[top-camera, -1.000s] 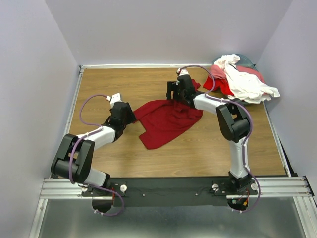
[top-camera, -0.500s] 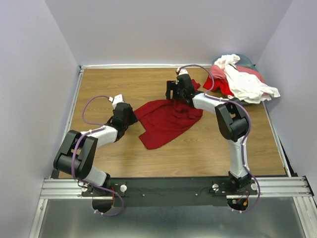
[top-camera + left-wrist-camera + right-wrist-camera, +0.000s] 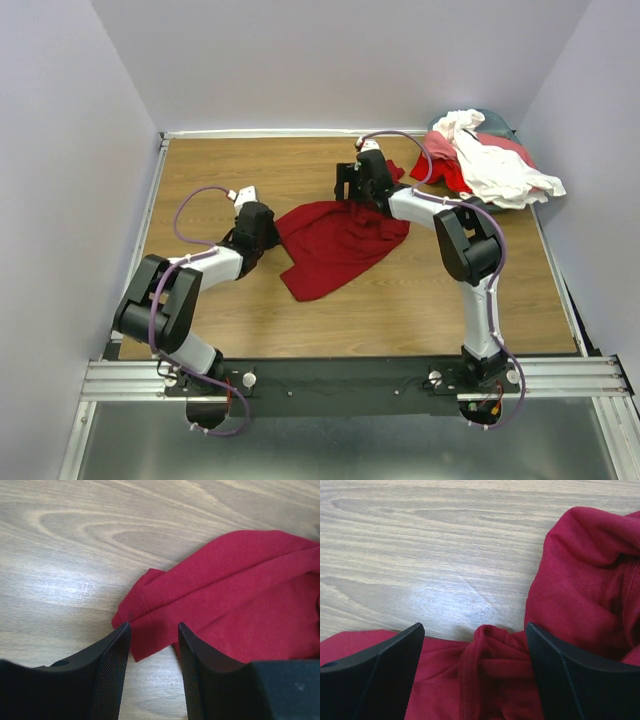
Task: Fold and stack the t-shirts
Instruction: Flatten the tshirt out
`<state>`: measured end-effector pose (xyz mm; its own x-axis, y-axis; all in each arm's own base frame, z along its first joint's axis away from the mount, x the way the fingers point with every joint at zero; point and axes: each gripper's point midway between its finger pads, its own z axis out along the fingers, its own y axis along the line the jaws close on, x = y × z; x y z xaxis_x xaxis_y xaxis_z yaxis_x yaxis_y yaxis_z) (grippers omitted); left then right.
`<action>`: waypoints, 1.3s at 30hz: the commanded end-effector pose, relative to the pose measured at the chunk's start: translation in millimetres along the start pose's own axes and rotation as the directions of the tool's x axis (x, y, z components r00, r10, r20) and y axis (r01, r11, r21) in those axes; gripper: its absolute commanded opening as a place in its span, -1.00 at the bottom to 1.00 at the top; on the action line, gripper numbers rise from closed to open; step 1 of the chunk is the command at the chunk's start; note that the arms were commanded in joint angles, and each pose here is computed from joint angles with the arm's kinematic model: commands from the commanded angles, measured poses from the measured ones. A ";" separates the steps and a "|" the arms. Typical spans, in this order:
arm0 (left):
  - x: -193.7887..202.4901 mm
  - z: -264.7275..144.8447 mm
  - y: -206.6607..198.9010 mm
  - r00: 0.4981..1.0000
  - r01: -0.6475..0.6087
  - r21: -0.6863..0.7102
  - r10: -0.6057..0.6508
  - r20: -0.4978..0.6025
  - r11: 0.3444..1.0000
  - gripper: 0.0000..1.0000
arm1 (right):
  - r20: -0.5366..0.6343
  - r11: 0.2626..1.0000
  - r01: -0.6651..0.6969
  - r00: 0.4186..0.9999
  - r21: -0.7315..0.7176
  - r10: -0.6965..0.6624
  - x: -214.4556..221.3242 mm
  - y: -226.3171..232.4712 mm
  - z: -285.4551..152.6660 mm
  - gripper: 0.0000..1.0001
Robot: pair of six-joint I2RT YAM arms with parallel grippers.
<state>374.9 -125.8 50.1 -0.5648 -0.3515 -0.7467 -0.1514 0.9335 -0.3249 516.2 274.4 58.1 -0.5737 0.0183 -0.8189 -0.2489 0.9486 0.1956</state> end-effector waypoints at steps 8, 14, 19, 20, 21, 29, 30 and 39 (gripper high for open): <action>0.9 -1.7 7.6 0.999 -0.041 -0.110 0.040 -0.013 0.993 0.02 | 0.000 1.000 0.003 1.000 -0.006 -0.003 1.1 0.1 5.0 0.79; 3.9 -1.0 13.5 0.998 -0.066 -0.170 0.062 -0.031 0.983 0.02 | -0.004 1.000 0.008 1.000 -0.005 -0.008 3.1 -1.4 4.6 0.79; 9.1 1.8 13.1 0.996 -0.077 -0.177 0.068 -0.055 0.981 0.02 | -0.005 1.000 0.003 1.000 -0.002 -0.003 2.4 -6.2 2.9 0.79; 9.4 2.0 14.2 0.996 -0.076 -0.182 0.068 -0.055 0.980 0.02 | -0.007 1.000 0.005 1.000 -0.007 -0.005 2.8 -4.7 2.0 0.79; 9.8 2.1 13.6 0.996 -0.077 -0.182 0.067 -0.056 0.980 0.02 | -0.006 1.000 0.005 1.000 -0.003 -0.005 2.3 -6.7 1.8 0.79; 10.9 8.1 10.0 0.995 -0.088 -0.183 0.078 -0.059 0.979 -0.26 | -0.009 1.000 0.001 1.000 -0.008 -0.001 2.2 -8.0 -0.2 0.78; 11.4 9.6 9.6 0.995 -0.092 -0.182 0.082 -0.062 0.979 -0.28 | -0.009 1.000 0.000 1.000 -0.007 0.000 2.4 -8.9 -0.1 0.77; 8.8 9.8 5.3 0.995 -0.092 -0.159 0.084 -0.055 0.983 -1.00 | -0.023 1.000 -0.004 1.000 -0.026 0.003 6.2 -9.4 -1.1 0.39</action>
<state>371.4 -124.1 27.9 -0.6408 -0.2668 -0.7199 -0.2227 0.9620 -0.1582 517.5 265.8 53.6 -0.5828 0.0235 -0.8123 -0.2425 0.9490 0.2015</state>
